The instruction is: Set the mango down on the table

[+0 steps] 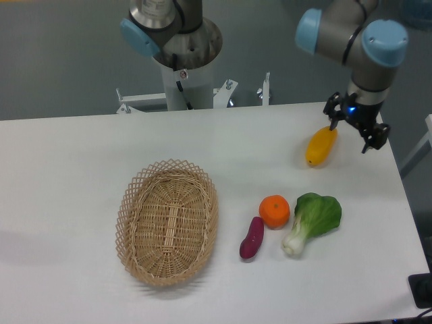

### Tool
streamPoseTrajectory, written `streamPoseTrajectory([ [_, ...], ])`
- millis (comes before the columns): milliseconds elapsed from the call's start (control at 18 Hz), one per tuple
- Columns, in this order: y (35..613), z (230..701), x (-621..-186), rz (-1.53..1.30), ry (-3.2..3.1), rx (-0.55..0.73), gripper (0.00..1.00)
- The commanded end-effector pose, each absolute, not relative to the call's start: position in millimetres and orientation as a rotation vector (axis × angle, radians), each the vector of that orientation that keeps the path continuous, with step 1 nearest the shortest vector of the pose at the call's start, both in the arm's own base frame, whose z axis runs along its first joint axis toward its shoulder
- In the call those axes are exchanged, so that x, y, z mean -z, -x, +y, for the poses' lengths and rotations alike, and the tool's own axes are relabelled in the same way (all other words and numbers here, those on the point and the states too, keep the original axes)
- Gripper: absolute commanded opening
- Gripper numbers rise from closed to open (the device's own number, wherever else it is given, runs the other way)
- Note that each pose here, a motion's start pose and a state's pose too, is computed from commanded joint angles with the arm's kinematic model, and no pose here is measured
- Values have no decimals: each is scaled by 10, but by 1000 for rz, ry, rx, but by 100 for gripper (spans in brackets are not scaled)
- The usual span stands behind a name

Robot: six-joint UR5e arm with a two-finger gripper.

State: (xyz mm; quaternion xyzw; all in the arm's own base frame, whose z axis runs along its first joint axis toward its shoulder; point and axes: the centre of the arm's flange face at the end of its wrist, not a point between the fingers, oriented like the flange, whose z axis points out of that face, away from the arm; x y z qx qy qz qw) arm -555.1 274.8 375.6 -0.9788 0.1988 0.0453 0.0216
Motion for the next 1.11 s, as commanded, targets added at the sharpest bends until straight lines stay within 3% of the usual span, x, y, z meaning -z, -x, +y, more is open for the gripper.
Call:
streamPoseTrajectory([
  [278,5690,2702,-4289,593,3024,-104,100],
  [1111,5947,2070,-4519,689,3010,-116,100],
])
